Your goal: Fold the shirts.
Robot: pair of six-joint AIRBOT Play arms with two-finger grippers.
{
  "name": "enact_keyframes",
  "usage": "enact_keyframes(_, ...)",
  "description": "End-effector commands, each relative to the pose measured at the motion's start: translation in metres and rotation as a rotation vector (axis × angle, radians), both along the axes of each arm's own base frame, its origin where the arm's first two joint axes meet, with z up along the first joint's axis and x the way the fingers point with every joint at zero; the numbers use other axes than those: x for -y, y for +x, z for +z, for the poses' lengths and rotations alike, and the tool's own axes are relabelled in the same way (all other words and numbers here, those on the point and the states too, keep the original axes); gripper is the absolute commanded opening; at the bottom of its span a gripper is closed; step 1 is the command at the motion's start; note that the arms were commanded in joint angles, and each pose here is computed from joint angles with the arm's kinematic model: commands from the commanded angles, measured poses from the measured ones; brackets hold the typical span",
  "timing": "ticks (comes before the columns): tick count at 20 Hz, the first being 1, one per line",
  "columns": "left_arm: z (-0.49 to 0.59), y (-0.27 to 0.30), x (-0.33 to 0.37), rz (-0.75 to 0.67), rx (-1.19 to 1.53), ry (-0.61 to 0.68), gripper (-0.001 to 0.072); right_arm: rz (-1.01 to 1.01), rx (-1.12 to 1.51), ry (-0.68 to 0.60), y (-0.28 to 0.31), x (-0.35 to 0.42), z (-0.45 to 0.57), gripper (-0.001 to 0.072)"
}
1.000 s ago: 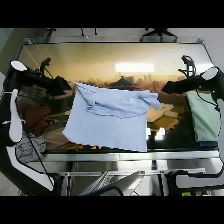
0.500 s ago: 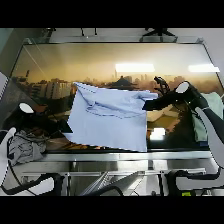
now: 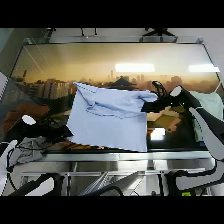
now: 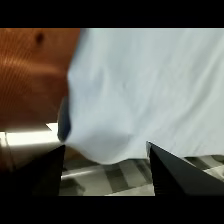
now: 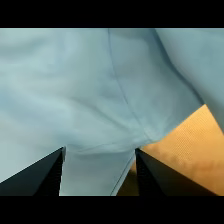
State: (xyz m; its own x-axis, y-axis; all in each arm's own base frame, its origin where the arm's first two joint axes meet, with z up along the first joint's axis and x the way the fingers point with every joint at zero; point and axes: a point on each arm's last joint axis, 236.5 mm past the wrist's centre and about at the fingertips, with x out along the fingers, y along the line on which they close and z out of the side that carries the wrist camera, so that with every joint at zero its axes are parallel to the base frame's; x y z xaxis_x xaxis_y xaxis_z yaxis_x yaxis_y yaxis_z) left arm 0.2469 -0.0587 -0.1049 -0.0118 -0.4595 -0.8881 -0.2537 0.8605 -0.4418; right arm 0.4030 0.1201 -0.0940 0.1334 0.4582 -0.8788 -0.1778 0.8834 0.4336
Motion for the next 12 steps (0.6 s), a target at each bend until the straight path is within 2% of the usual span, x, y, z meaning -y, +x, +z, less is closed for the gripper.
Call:
enact_keyframes(1,-0.007,0.028,-0.003,0.036,0.05,0.005,0.0565,-0.018,-0.021,-0.005,0.002,0.0,-0.017,0.0504)
enact_keyframes(2,-0.008,0.035,-0.001,0.038,0.05,-0.014,0.0563,-0.023,-0.025,0.01,0.002,-0.003,-0.018,0.0504)
enact_keyframes(5,-0.006,0.051,0.008,0.035,0.064,-0.068,0.0087,-0.026,0.012,0.093,0.011,-0.019,-0.006,0.0502)
enact_keyframes(6,-0.004,0.054,0.007,0.033,0.067,-0.069,0.0017,-0.034,0.03,0.117,0.016,-0.024,-0.002,0.0502)
enact_keyframes(12,0.006,0.063,0.005,0.011,0.088,-0.064,0.0016,-0.055,0.051,0.132,0.022,-0.025,0.005,0.0501)
